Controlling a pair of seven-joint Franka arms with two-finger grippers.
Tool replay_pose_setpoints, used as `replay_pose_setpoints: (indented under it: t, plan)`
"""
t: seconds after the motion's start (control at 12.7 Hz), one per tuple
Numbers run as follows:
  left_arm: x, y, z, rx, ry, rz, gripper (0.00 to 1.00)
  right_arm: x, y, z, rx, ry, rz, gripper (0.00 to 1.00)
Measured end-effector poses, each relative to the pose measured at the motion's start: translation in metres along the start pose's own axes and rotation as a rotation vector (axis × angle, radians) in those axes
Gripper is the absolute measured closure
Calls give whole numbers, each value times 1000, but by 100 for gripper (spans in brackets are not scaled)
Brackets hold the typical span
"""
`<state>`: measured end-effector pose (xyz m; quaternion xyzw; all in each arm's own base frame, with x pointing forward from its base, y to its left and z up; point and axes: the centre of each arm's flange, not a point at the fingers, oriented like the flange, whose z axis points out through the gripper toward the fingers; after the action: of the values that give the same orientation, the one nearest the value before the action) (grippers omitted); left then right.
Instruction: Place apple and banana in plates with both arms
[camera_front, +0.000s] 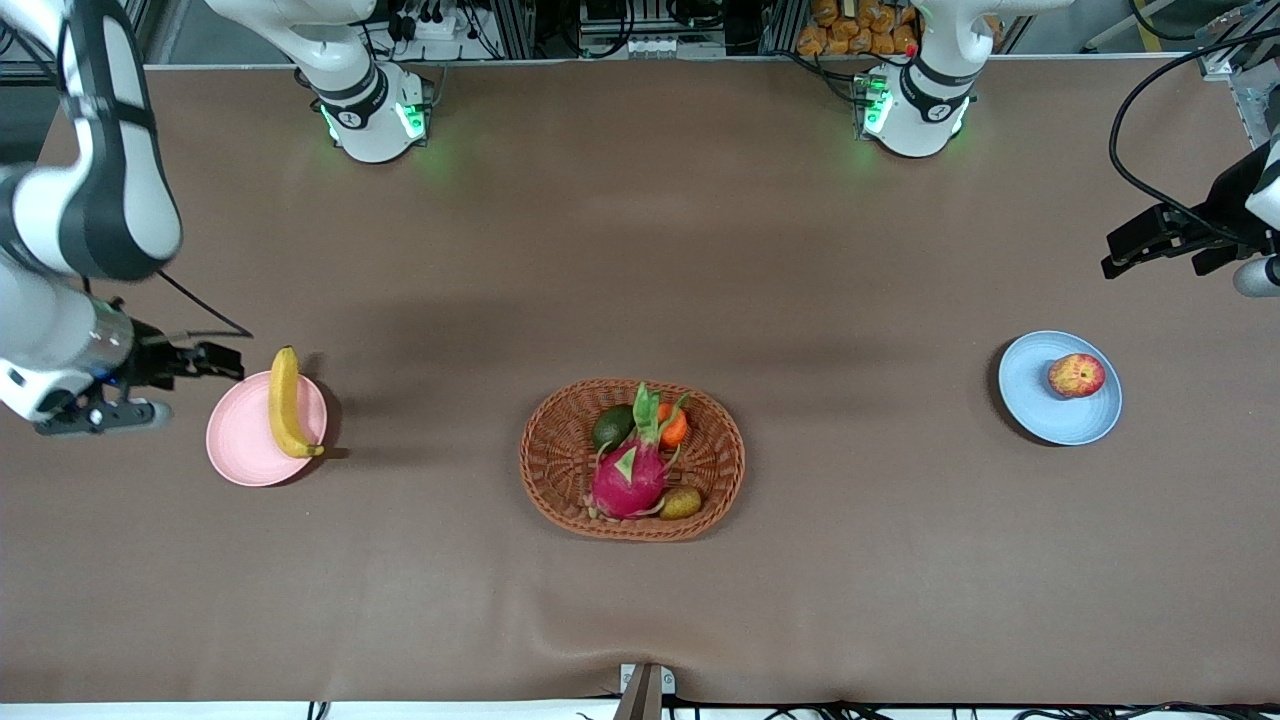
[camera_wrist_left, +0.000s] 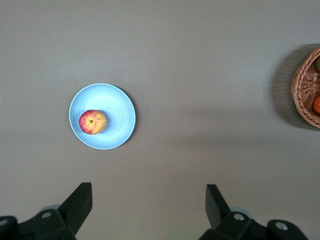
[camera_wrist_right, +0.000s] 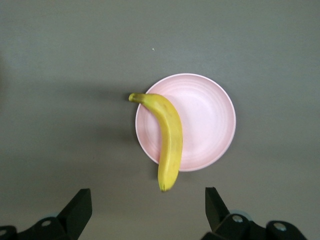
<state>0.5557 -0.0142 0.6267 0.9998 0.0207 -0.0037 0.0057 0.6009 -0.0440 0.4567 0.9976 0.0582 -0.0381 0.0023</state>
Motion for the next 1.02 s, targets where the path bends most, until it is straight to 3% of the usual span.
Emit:
replay_pose_setpoints:
  t: [0.47,0.79,1.02]
  plan:
    - [0,0,0,0,0,1,0,-50,3,-122,8,-69,126,0]
    - [0,0,0,0,0,0,0,-69,-11,-170,53,-27,171,0]
    - [0,1,0,0,-1,2,0,-78,-12,-177,60,-33,178,0]
